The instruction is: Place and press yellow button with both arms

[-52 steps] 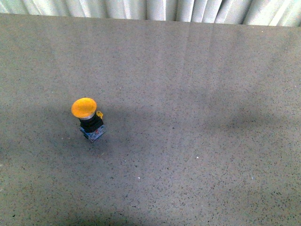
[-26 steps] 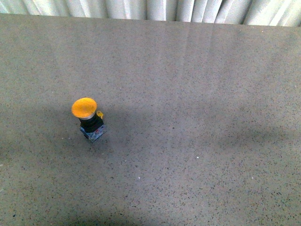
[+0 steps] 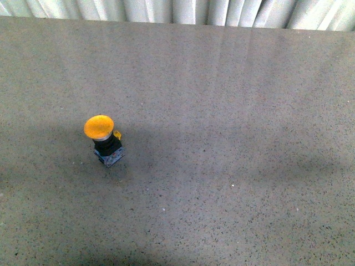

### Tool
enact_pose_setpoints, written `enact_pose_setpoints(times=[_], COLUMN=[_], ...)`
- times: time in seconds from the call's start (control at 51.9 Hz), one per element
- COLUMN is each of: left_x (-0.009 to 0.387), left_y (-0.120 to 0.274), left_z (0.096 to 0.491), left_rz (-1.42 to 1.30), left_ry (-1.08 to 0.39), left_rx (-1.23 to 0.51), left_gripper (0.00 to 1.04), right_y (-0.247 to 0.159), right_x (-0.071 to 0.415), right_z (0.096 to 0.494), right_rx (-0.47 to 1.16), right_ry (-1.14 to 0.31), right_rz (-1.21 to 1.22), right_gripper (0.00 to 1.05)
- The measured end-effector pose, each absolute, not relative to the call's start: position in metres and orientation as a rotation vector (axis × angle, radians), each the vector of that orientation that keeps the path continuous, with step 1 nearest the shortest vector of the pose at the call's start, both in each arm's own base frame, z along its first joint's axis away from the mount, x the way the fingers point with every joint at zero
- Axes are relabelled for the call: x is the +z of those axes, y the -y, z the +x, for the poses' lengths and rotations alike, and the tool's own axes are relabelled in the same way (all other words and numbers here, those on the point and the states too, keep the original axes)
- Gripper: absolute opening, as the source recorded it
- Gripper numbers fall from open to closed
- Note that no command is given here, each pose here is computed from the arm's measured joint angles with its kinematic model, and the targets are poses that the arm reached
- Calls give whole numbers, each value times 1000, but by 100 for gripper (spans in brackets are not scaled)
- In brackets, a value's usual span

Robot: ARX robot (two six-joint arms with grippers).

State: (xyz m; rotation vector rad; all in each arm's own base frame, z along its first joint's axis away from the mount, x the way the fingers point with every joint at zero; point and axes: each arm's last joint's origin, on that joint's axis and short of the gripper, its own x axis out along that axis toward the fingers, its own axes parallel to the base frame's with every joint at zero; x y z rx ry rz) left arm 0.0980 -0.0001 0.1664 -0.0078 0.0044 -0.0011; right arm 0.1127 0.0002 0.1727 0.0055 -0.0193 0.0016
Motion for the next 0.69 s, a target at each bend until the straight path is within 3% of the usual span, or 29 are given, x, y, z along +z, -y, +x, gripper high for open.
enact_pose_setpoints(times=[0.539,0.597,0.693], left_x=[166,166,166], left_y=[0,0,0], left_z=[98,98,98], left_rz=[-8,-8,-8], left_ry=[-4,-4,-4], left_rx=[-1,-1,-1], left_gripper=[1,8,28], right_y=[0,0,0], right_x=[169,169,169], right_z=[97,97,97], right_rx=[0,0,0], right_ry=[14,14,15], right_rz=[5,4,3], right_gripper=[1,2,20])
